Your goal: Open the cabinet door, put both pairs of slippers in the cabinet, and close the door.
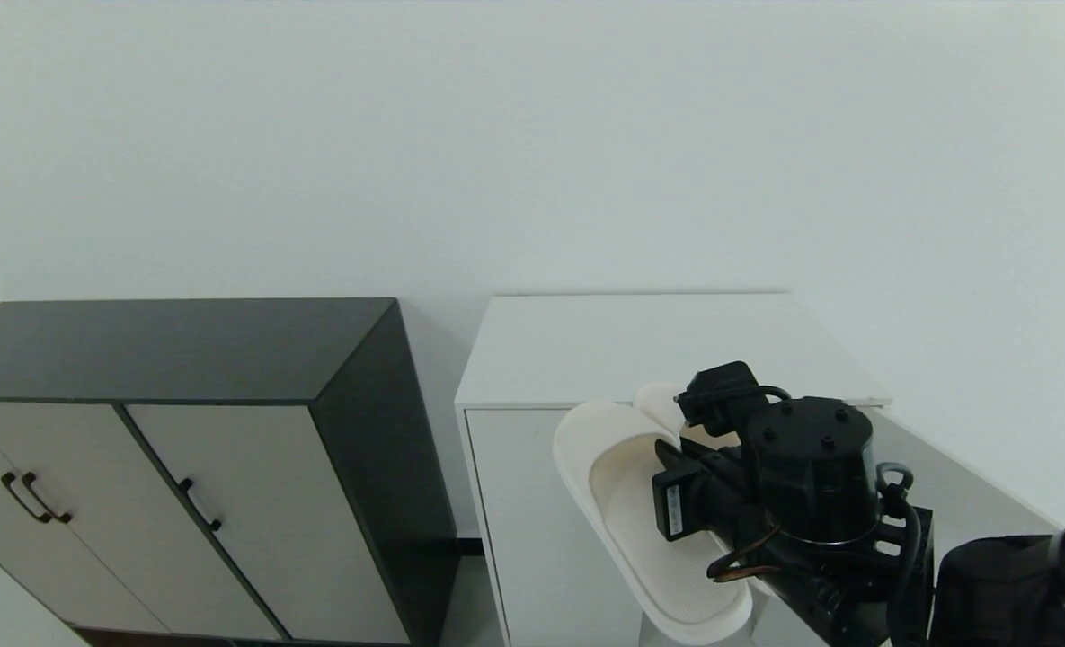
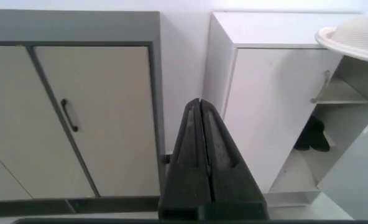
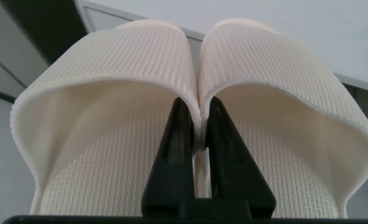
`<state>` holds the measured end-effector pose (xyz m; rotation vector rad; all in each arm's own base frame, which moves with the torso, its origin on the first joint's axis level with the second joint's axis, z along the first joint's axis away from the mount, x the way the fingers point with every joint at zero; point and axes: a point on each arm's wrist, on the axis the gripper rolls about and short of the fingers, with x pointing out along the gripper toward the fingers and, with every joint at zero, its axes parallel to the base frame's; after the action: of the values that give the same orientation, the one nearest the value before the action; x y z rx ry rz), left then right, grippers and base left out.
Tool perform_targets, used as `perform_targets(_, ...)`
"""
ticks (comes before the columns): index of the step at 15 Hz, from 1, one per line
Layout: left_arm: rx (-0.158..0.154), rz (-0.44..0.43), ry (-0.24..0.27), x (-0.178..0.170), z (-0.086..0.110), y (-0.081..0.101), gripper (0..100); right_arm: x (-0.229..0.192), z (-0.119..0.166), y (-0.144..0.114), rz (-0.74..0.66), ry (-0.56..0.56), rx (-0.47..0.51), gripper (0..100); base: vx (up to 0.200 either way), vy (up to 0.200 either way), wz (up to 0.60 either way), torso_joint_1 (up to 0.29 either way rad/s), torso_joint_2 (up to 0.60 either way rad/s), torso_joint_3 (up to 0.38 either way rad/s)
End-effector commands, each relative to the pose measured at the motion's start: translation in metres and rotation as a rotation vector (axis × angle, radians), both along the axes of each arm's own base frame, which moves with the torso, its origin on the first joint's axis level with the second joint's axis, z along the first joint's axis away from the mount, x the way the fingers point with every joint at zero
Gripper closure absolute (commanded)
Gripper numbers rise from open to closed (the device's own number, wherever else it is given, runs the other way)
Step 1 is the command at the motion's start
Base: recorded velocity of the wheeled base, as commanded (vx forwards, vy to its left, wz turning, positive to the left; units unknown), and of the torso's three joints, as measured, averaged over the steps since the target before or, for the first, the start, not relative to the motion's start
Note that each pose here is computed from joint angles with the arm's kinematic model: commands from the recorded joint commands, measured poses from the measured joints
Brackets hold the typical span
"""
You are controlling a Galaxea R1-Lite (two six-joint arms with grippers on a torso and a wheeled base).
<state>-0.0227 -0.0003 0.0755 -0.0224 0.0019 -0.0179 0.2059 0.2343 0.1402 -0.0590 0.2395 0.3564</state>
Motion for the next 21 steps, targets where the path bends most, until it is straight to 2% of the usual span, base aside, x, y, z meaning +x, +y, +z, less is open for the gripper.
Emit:
perform_targets(1,-0.001,-0.002,0.000,0.000,0.000,0.000,100,0.000,-0.001,0.001,0.002,0.003,-0.002,100,0.000,-0.200,0.00,0.002,0.00,-0.002)
perform_targets(12,-0.001,-0.001,0.000,0.000,0.000,0.000,100,-0.001,-0.003,-0.001,0.005,-0.002,0.004,100,0.000,-0.200,0.00,0.002,0.00,0.002)
perform_targets(16,-0.001,-0.004,0.000,0.000,0.000,0.000,100,-0.003,-0.005,-0.002,0.014,-0.005,0.011,100,0.000,0.000,0.00,0.000,0.00,0.000)
perform_targets(18,-0.001,-0.004,0.000,0.000,0.000,0.000,100,-0.009,-0.004,-0.008,0.081,0.011,0.018,100,0.000,0.000,0.00,0.000,0.00,0.000)
perform_targets(21,-0.001,-0.004,0.000,0.000,0.000,0.000,100,-0.014,0.000,-0.012,0.097,0.007,0.025,100,0.000,0.000,0.00,0.000,0.00,0.000)
